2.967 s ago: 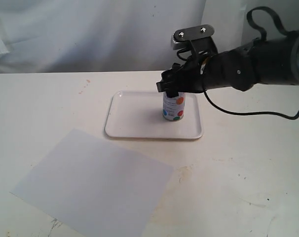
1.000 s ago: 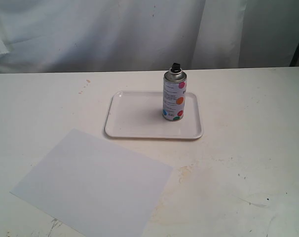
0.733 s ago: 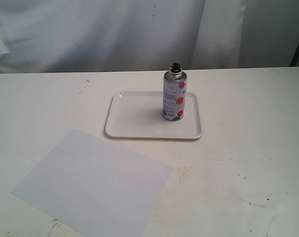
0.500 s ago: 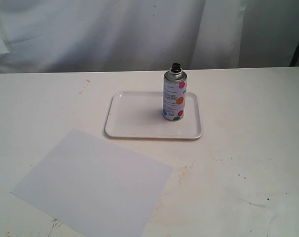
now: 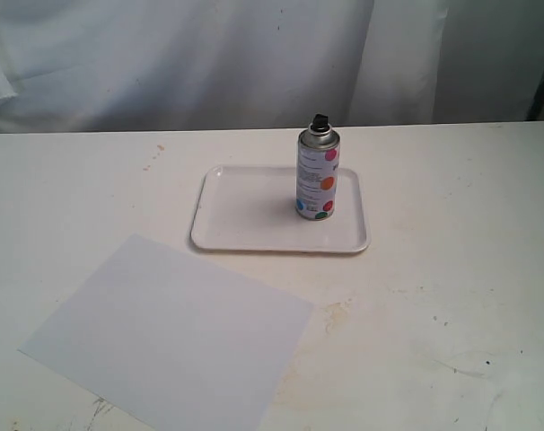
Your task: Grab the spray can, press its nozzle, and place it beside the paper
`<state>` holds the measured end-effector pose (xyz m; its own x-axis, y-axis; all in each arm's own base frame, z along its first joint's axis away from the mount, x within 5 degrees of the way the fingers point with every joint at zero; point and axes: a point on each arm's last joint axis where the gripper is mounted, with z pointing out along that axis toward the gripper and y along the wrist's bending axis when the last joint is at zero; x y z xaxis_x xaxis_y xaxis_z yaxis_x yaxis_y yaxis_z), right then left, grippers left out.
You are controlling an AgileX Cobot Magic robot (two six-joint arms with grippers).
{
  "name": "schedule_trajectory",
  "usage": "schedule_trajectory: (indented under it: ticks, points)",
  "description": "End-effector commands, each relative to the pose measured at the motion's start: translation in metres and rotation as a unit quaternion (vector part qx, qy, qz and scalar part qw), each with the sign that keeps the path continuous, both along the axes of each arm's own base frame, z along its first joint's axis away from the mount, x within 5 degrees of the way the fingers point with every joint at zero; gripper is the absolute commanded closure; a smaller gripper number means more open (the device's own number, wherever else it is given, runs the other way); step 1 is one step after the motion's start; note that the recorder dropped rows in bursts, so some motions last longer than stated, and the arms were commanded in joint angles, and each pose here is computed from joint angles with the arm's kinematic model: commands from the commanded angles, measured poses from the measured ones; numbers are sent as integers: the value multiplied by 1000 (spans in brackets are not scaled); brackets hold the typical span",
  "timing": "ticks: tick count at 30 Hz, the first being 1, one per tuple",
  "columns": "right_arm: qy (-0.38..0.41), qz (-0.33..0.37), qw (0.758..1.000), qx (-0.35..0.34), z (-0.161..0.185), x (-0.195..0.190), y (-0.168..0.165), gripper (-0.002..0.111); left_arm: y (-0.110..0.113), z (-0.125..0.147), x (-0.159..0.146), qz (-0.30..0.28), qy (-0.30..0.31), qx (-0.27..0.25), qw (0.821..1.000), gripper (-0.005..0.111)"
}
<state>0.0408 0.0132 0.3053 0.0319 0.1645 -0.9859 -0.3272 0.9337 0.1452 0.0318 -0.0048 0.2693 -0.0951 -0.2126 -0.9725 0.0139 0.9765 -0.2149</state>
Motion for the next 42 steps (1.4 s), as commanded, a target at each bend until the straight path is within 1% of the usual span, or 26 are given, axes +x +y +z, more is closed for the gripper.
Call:
schedule_trajectory:
  ticks: [1,4,6,12,16,18,21,39,40,42]
  points:
    - [-10,-16,997,-73,-3,0,-2,108,3,-15,6,14,9,28,999,106]
    - [21,-13,997,-77,-9,1,-1,108,3,-17,7,14,5,17,1000,106]
    - [32,-12,996,-78,-11,1,-1,108,2,-16,7,8,-1,-2,1000,106]
    - [67,-9,994,-88,-18,0,-2,108,2,-15,8,10,-8,0,1000,106]
    - [88,-1,993,-78,-21,0,0,108,2,-16,7,9,-2,0,1000,106]
    - [85,1,994,-71,-20,-1,0,108,2,-17,7,8,5,0,1000,106]
    - [86,2,994,-70,-20,-1,0,108,0,-17,7,3,4,-15,1000,106]
    - [86,2,994,-70,-20,-1,0,108,1,-17,7,4,4,-12,1000,106]
    - [86,2,994,-70,-20,-1,0,108,1,-17,7,4,4,-11,1000,106]
    - [86,2,994,-70,-20,-1,0,108,2,-17,7,9,5,24,1000,106]
